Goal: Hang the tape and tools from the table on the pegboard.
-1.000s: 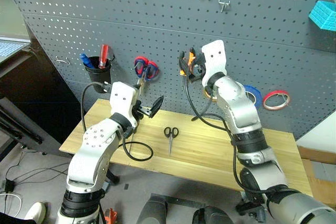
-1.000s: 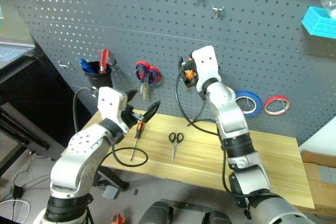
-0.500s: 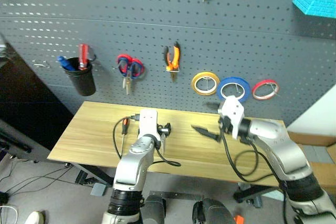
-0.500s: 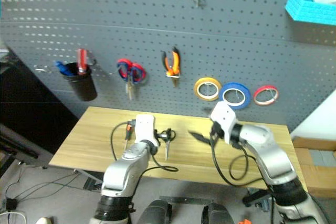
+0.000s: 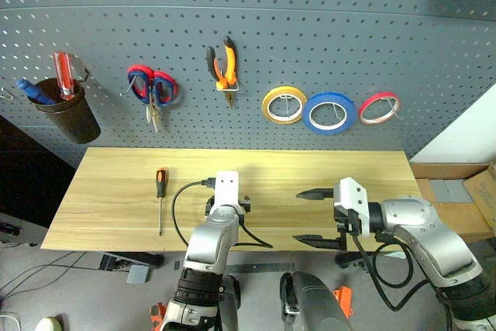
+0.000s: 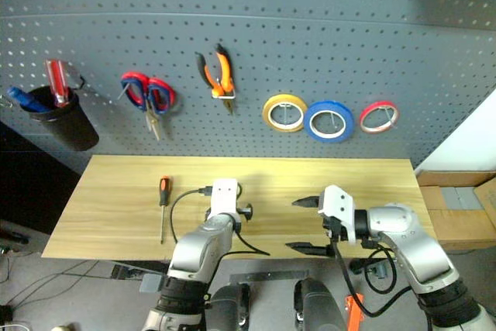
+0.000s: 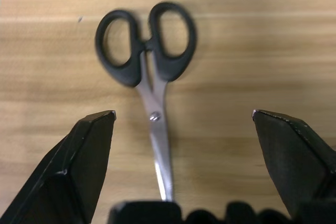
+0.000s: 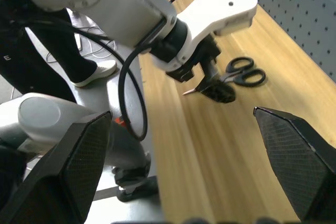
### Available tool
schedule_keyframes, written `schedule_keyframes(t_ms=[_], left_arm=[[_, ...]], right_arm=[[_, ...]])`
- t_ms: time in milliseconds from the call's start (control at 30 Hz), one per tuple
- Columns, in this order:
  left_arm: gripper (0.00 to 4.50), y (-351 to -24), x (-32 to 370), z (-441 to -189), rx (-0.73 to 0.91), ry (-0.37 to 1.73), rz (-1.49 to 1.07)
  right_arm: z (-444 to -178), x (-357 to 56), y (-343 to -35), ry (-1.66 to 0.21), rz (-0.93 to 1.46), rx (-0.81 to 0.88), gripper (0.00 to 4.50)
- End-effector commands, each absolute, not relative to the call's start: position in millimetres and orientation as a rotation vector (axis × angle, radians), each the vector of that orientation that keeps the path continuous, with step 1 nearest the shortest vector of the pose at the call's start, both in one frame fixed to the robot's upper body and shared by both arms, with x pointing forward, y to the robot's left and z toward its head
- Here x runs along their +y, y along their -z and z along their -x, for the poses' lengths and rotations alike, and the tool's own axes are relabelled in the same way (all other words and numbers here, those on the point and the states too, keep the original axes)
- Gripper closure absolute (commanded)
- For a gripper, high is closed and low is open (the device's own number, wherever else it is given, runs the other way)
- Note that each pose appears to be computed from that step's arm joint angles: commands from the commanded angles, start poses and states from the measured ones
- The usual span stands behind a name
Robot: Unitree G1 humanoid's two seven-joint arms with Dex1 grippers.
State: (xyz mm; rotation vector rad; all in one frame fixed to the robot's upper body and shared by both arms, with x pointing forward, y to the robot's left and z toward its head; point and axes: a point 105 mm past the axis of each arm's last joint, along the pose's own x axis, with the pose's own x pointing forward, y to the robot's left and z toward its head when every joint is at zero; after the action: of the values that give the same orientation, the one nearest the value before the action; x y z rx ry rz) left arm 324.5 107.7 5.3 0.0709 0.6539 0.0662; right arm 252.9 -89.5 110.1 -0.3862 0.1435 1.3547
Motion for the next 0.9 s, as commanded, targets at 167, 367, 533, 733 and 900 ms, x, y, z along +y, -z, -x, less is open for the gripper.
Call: schedule_keyframes(t_ms=[167,367,533,733,900], left_arm=[[0.0,11,84,-316,0.723,0.001,0.02],[0.0,21,88,-314,0.769,-0.003,0.021],[0.0,24,88,-313,0.789,-0.006,0.006],[1.56,24,86,-313,0.791,-0.013,0.023],[3.33,21,90,-313,0.779,-0.039,0.007]], right_arm=[[-259,-85,-108,-1.364,0.398,0.12,0.02],[-264,-96,-91,-1.343,0.468,0.165,0.02],[-274,-109,-82,-1.288,0.537,0.178,0.02],[-280,-109,-85,-1.28,0.567,0.146,0.0],[-281,-110,-85,-1.285,0.579,0.138,0.0]])
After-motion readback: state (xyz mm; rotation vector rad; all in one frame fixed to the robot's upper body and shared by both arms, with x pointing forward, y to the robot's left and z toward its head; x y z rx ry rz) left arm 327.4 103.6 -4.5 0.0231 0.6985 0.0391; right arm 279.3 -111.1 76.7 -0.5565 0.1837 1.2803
